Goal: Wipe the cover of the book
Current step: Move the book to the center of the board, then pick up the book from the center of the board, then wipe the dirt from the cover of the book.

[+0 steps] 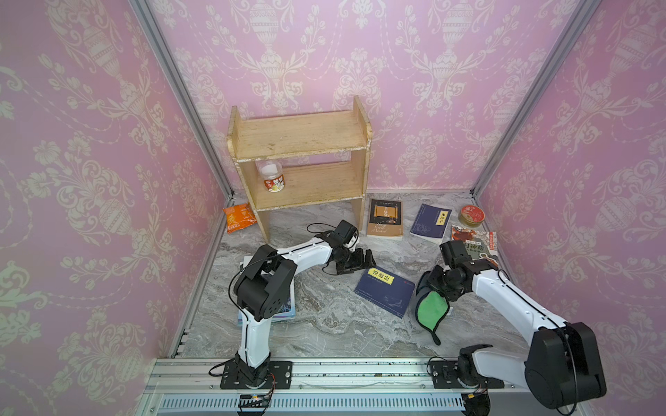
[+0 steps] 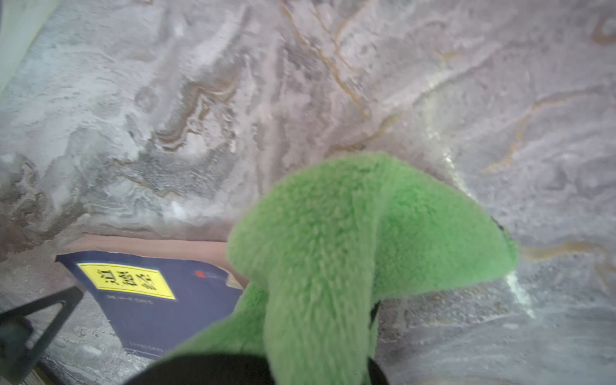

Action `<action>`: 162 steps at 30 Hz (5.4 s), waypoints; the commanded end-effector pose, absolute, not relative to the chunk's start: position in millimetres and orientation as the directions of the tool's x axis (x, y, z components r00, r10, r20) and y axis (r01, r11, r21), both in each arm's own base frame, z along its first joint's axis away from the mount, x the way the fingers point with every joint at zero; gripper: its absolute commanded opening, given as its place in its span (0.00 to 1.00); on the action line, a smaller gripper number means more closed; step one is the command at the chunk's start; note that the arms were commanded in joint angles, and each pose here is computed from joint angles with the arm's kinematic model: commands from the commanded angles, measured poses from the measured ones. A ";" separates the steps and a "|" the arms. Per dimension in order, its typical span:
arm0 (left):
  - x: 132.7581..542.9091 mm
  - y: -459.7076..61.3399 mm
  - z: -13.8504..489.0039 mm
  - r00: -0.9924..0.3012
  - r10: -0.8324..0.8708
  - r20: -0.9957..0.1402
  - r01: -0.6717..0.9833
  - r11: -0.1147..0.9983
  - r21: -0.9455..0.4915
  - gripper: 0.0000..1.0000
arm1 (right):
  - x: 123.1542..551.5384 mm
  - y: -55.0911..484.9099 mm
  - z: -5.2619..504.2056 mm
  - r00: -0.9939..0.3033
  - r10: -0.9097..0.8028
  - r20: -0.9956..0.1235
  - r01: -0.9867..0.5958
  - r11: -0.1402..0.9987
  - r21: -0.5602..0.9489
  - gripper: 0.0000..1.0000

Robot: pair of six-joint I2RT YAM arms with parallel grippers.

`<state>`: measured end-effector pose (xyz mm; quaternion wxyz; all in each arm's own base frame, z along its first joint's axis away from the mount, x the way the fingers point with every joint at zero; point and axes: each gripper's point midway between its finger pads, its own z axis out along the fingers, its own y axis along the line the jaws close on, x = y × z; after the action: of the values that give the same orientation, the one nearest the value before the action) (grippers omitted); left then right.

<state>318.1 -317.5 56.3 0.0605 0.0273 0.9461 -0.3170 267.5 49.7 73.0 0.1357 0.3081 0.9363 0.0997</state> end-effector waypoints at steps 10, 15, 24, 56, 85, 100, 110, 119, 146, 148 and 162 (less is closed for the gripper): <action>237.2 -326.4 75.1 -0.994 -0.004 -0.112 0.072 0.745 -0.663 0.99 | 329.2 101.1 38.8 -0.935 0.341 -0.101 0.307 0.918 0.252 0.00; 214.8 -337.8 66.5 -0.997 0.022 -0.072 0.064 0.752 -0.656 0.99 | 307.0 102.0 18.5 -0.920 0.389 -0.053 0.362 0.893 0.266 0.00; 211.4 -334.5 39.4 -0.999 0.027 -0.039 0.046 0.781 -0.623 0.99 | 242.1 109.0 -5.2 -0.910 0.414 0.039 0.408 0.871 0.273 0.00; 201.9 -325.5 36.5 -0.994 -0.074 0.082 -0.110 0.600 -0.792 0.94 | 212.7 151.5 -25.9 -0.904 0.424 0.057 0.410 0.821 0.398 0.00; 204.6 -300.5 50.2 -0.988 -0.146 0.058 -0.125 0.515 -0.848 0.53 | 197.0 143.9 -35.2 -0.907 0.421 0.026 0.402 0.845 0.351 0.00; 207.0 -273.3 77.6 -0.996 -0.086 0.015 -0.063 0.581 -0.812 0.75 | 206.1 156.2 -23.4 -0.918 0.396 0.013 0.369 0.845 0.388 0.00; 201.7 -250.4 84.8 -0.995 -0.098 0.018 -0.073 0.595 -0.800 0.38 | 210.2 162.6 -20.1 -0.922 0.387 0.009 0.359 0.845 0.396 0.00; 206.0 -249.9 85.4 -0.994 -0.113 -0.005 -0.062 0.584 -0.809 0.13 | 225.8 176.4 3.1 -0.942 0.334 -0.047 0.288 0.870 0.401 0.00; 199.6 -310.6 20.2 -0.996 -0.025 -0.085 0.052 0.611 -0.790 0.00 | 281.3 244.4 6.3 -0.980 0.091 -0.176 0.019 0.929 0.371 0.00; 200.2 -311.3 18.3 -0.996 -0.027 -0.081 0.048 0.610 -0.791 0.00 | 282.3 272.2 4.1 -0.984 0.056 -0.168 -0.014 0.921 0.389 0.00; 201.1 -303.2 8.0 -0.994 -0.077 -0.078 0.013 0.625 -0.780 0.00 | 263.9 202.6 -23.0 -0.971 0.223 -0.086 0.176 0.910 0.376 0.00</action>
<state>201.4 -309.8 22.3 0.0297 -0.0300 0.8889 -0.4561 312.8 268.7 32.6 0.1497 0.0541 0.9420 0.2953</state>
